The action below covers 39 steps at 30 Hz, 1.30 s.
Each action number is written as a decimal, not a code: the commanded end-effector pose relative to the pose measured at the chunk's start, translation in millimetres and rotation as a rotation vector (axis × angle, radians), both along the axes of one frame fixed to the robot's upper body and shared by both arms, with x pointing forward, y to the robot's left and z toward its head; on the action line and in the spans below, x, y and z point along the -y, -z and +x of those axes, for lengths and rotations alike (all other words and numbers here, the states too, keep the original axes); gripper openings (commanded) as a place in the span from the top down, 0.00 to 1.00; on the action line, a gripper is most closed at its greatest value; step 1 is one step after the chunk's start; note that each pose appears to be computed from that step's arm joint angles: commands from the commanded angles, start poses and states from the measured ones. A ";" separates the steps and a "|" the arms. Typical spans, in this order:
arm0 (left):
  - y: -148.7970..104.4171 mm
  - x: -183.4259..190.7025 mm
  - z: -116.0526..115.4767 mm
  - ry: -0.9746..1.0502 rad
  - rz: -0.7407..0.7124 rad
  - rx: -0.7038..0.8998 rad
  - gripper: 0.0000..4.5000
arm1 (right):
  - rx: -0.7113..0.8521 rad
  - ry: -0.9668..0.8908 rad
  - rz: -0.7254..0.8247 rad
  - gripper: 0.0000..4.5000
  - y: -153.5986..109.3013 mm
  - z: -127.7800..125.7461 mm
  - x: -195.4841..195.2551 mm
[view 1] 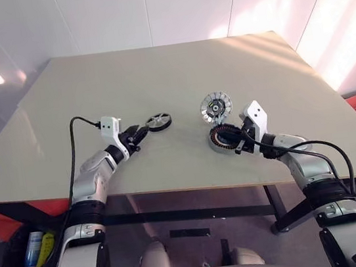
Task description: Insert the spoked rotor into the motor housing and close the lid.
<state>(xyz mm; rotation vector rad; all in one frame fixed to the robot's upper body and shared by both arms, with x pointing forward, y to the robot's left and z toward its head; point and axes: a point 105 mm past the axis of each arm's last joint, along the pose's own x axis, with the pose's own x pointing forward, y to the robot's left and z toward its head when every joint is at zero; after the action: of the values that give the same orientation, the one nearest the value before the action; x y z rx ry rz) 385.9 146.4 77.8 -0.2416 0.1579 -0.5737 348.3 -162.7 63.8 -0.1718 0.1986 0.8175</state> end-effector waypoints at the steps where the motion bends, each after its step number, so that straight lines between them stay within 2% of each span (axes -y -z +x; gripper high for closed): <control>1: -18.1 -8.3 7.4 -0.016 0.008 0.068 0.49 | 0.014 0.014 -0.016 1.00 -3.8 2.3 5.4; 8: -18.0 -9.6 10.1 -0.031 0.000 0.068 0.49 | 0.150 0.002 0.005 1.00 -49.3 11.6 5.8; 14: -18.4 -15.2 11.5 -0.071 -0.014 0.059 0.49 | 0.190 0.002 -0.013 1.00 -63.5 14.4 8.7; 21: -18.3 -20.5 11.3 -0.110 -0.025 0.049 0.49 | 0.171 -0.006 -0.010 1.00 -60.0 13.0 8.2; 25: -19.5 -20.1 11.1 -0.110 -0.022 0.052 0.49 | 0.081 -0.017 0.012 1.00 -32.4 5.1 0.4; 28: -20.8 -20.9 11.1 -0.112 -0.018 0.055 0.49 | -0.008 -0.024 -0.001 1.00 -1.1 -5.9 -5.7; 30: -21.4 -21.6 11.0 -0.114 -0.014 0.057 0.49 | -0.027 -0.016 -0.001 1.00 6.6 -8.2 -6.3; 34: -23.1 -22.6 11.6 -0.116 -0.009 0.059 0.49 | 0.006 0.010 -0.004 1.00 -2.7 -1.5 0.3; 39: -24.2 -21.9 12.5 -0.117 -0.007 0.061 0.49 | 0.107 0.017 -0.009 1.00 -36.0 9.2 7.1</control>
<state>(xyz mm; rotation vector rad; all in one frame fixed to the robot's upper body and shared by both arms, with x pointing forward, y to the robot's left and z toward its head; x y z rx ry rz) 394.1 166.9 79.1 -0.2604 0.1528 -0.4567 350.4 -167.0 72.2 -0.1966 0.1927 0.8003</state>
